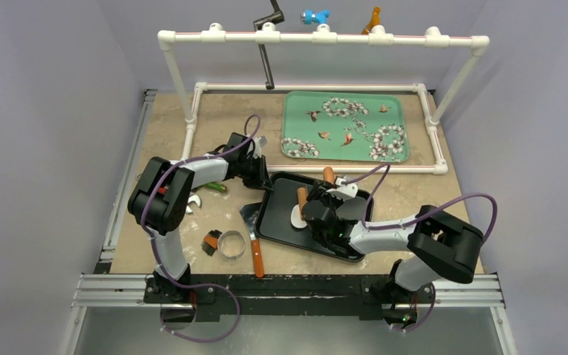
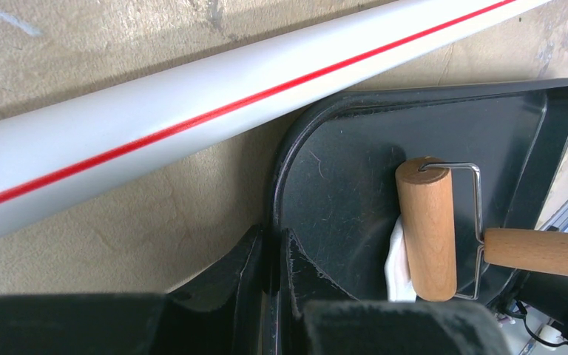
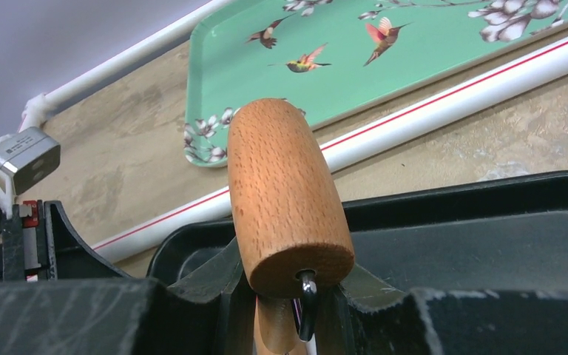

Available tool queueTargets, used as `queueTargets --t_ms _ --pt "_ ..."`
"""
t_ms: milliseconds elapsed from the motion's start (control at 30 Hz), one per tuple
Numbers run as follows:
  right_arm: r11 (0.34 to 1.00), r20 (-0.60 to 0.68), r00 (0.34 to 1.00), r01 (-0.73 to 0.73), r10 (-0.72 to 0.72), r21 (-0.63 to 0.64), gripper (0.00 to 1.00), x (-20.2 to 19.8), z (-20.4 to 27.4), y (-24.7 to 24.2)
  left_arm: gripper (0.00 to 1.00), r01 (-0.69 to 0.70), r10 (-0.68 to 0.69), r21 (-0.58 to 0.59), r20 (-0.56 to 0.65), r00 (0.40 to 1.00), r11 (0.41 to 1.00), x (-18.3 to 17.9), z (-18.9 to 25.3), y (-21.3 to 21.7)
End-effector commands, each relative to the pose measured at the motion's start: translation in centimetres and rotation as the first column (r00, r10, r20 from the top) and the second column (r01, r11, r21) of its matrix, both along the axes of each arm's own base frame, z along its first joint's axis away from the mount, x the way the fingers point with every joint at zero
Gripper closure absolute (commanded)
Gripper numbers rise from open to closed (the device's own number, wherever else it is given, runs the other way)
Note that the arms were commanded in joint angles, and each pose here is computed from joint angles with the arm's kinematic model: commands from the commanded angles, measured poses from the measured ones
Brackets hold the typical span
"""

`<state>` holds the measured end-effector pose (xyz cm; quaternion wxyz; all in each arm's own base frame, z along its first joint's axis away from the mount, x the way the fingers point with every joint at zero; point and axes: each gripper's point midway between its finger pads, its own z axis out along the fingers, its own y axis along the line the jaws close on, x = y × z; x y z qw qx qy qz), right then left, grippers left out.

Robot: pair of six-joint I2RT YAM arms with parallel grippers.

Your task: Roll out the dumpling wrappers from the dough

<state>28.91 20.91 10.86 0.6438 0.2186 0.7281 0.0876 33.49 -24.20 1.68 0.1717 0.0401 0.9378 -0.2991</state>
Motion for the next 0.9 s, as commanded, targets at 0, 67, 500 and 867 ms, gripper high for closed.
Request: queueTargets --t_ms 0,67,500,867 --pt "0.9 -0.198 0.971 -0.204 0.135 -0.386 1.0 -2.5 -5.2 -1.9 1.0 -0.076 0.096 0.178 -0.104 0.99 0.981 -1.4 -4.7 4.0" --pt "0.888 -0.1 0.947 -0.32 0.304 -0.331 1.0 -1.7 -2.5 1.7 1.0 -0.072 0.092 0.176 -0.107 0.99 0.982 -1.4 -4.7 4.0" --pt "0.806 0.188 0.802 -0.493 0.567 -0.327 1.0 3.5 6.9 10.5 1.0 -0.073 0.092 0.173 -0.103 0.99 0.982 -1.4 -4.6 3.9" --pt "0.862 0.156 0.849 -0.485 0.504 -0.144 1.0 6.7 7.2 8.3 1.0 -0.156 0.167 0.076 -0.175 0.97 0.985 -1.0 -4.3 4.0"
